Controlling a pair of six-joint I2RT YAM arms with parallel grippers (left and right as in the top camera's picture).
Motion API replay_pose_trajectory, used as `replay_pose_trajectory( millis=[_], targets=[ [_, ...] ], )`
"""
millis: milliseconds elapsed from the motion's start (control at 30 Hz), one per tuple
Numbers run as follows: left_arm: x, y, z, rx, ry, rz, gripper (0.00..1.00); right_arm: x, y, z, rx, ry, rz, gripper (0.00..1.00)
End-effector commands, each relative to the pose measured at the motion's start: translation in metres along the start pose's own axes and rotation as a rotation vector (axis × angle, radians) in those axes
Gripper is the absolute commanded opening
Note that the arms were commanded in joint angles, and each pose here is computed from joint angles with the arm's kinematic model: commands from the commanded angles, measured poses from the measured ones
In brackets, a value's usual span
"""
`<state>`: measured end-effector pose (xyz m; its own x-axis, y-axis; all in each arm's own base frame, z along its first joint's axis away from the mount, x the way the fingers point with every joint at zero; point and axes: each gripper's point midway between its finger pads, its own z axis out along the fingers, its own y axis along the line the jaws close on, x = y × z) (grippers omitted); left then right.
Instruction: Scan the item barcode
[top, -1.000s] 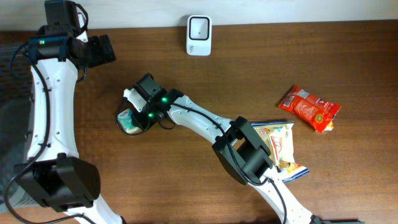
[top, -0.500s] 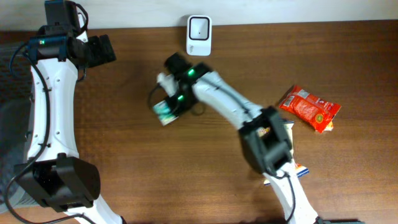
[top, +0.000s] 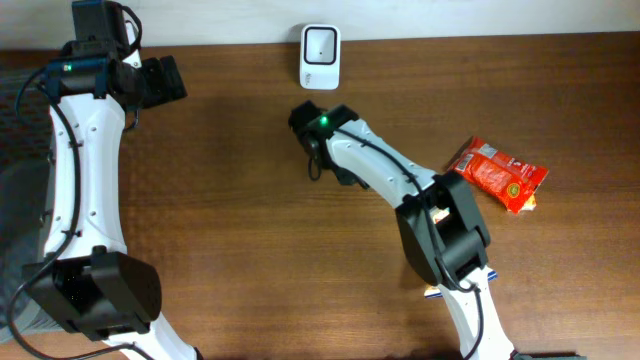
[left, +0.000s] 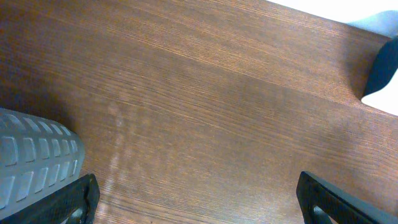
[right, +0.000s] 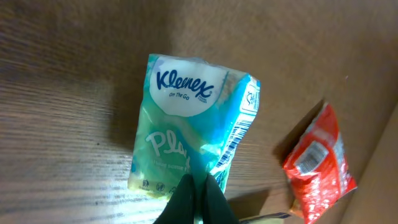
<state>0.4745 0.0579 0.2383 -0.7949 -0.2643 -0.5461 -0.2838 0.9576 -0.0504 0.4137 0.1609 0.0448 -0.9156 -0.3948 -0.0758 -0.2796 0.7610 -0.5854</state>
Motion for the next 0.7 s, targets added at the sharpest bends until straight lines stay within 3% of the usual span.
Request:
replay_pose_trajectory(
  millis=[0,133,300,400,533,667],
  targets=[
    [-0.004,0.002,-0.001,-0.011,-0.009,-0.014,0.99,0.002,0.025,-0.007,-0.054,-0.013,0.029,0.04],
    [-0.004,0.002,-0.001,-0.011,-0.009,-0.014,0.99,0.013,0.064,-0.014,-0.096,-0.029,-0.082,0.08],
    [-0.004,0.002,-0.001,-0.011,-0.009,-0.014,0.99,0.014,0.094,-0.038,-0.128,-0.083,-0.182,0.44],
    [-0.004,0.002,-0.001,-0.01,-0.009,-0.014,0.99,0.006,0.105,-0.06,-0.21,-0.119,-0.194,0.51],
    [-0.004,0.002,-0.001,-0.01,-0.009,-0.014,0.99,-0.023,0.076,-0.094,-0.393,-0.201,-0.199,0.56],
    [-0.004,0.002,-0.001,-0.011,-0.009,-0.014,0.99,-0.036,0.032,-0.088,-0.589,-0.243,-0.301,0.6]
  ],
)
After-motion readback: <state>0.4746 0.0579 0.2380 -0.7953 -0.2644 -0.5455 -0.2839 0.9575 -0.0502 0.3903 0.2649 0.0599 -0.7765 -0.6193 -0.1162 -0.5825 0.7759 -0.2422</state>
